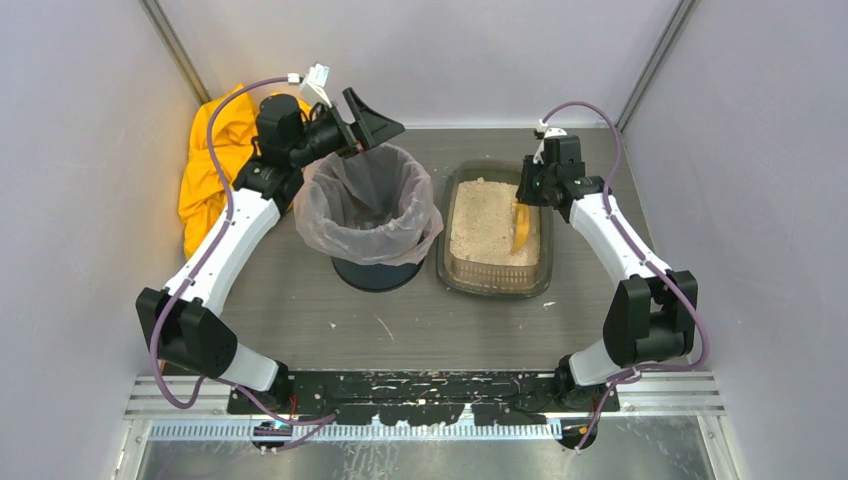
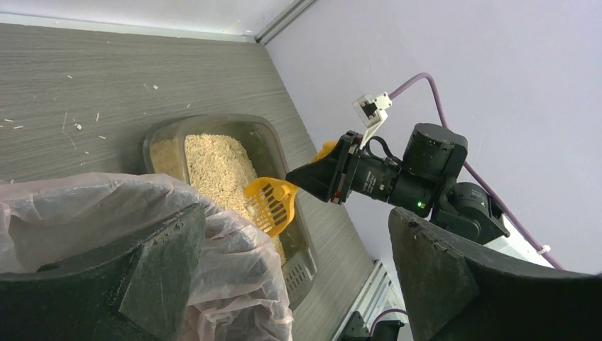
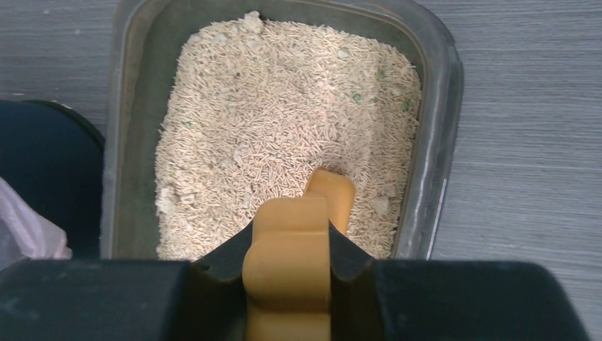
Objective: Clean the litter box
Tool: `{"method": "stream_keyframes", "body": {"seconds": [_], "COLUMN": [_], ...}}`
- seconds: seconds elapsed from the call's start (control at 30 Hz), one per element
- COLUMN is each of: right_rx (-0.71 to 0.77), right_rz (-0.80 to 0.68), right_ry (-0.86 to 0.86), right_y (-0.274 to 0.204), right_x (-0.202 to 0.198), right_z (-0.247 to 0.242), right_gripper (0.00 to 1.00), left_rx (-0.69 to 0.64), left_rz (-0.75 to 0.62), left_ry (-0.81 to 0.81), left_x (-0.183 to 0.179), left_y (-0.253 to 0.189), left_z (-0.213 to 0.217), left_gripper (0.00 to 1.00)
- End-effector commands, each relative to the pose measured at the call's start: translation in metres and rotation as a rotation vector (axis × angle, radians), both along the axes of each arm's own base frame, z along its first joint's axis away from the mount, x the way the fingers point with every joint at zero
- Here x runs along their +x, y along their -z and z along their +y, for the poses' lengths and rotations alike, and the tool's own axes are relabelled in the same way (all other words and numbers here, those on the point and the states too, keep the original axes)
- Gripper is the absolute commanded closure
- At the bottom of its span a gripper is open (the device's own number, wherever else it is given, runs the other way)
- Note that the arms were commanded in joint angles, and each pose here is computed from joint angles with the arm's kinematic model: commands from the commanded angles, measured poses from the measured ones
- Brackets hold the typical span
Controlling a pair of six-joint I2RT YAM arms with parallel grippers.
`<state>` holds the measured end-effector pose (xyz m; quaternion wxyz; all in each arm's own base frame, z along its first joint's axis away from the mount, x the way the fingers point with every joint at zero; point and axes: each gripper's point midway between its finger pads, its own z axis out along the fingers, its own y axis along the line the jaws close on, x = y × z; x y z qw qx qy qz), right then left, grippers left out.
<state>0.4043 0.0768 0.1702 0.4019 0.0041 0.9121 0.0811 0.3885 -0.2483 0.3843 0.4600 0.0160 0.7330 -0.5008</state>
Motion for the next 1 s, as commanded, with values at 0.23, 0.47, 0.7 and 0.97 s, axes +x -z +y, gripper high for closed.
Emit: {"method": "stream_keyframes", "body": {"seconds": [0.23,0.47,0.7,0.97], "right_rx": [0.264,0.292,0.298,0.321], "right_rz": [-0.192,-0.208,-0.216,-0.185], "right_ry": [-0.062,-0.017,-0.017,-0.056], "right_y": [-0.08,-0.085,-0.087,-0.078], "right_x": [0.023,0.02,0.019,0.027], "right_z": [0.031,0.01,0.008,0.02], "right_gripper": [0.99,0.99,0.99,0.99], "left_rx": [-0.011,-0.027,-0.028,-0.026], "left_rz": [-0.065,-0.054,-0.05,-0.05], "left_ry": [0.013,0.022,0.026,0.024], "left_x": [0.001,0.004,0.003,0.003], "left_y": [-0.02,-0.017,-0.015,-0.015], "left_z": [-0.002,-0.005,-0.006,-0.005], "left_gripper": [0.0,0.01,0.01,0.01]}}
